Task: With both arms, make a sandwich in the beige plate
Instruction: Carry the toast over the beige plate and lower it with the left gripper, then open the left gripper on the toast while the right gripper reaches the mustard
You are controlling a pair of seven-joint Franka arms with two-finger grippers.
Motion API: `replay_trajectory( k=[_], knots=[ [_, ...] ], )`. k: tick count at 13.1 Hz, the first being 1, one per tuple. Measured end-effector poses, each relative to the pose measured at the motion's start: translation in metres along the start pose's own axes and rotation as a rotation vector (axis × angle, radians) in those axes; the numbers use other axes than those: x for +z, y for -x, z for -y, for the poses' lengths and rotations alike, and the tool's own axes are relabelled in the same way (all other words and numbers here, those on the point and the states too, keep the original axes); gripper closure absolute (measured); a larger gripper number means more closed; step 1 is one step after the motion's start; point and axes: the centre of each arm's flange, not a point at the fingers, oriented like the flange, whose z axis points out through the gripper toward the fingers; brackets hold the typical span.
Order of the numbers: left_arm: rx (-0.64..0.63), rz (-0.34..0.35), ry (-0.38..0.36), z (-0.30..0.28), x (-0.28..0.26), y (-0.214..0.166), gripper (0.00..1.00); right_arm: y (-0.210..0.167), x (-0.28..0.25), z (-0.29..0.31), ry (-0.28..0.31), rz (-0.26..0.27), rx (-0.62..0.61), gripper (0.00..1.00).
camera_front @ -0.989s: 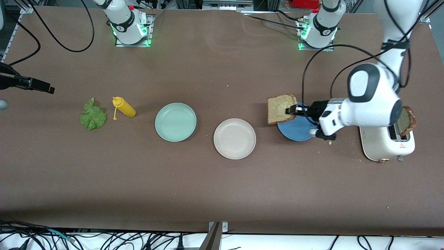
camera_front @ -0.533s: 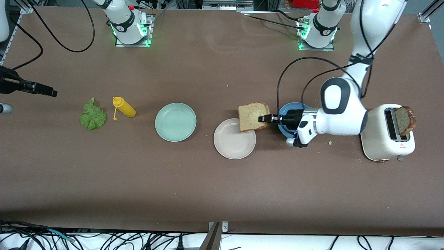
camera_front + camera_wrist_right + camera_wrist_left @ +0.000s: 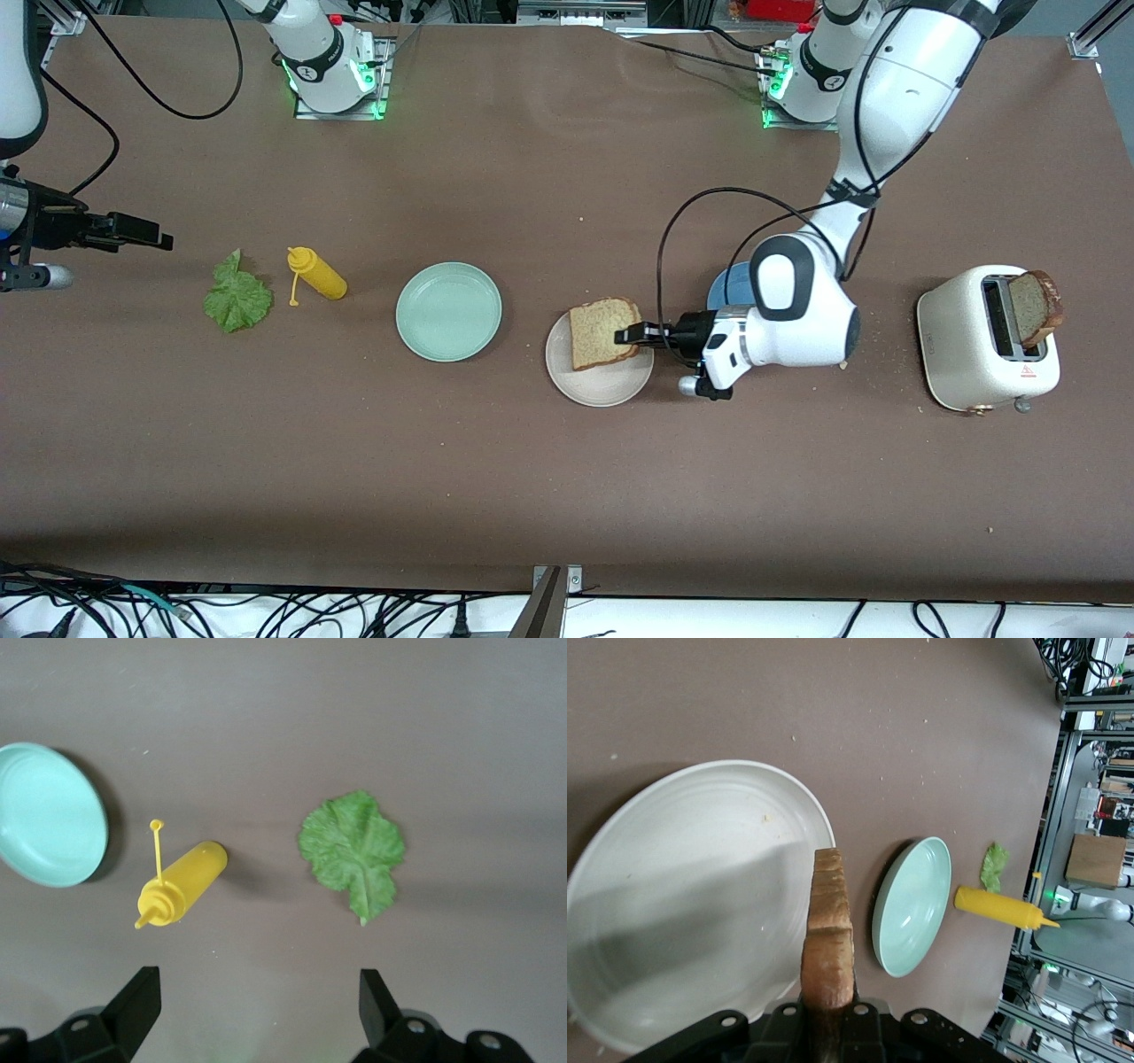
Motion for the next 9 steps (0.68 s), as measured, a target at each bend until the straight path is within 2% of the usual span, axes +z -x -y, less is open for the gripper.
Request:
replay_trajectory(
  k=[3,5,9],
  knots=[
    [0.005,-0.002,-0.004,0.005,0.01,0.0,0.91,0.013,0.015,-0.017,-0.097,-0.059,-0.252,0.0],
    [0.013,-0.007,-0.004,0.007,0.008,-0.001,0.87,0.022,0.03,-0.033,-0.185,-0.134,-0.427,0.0],
    [0.03,-0.015,-0.004,0.009,0.003,-0.004,0.43,0.053,0.084,-0.071,-0.328,-0.282,-0.7,0.0]
  ],
)
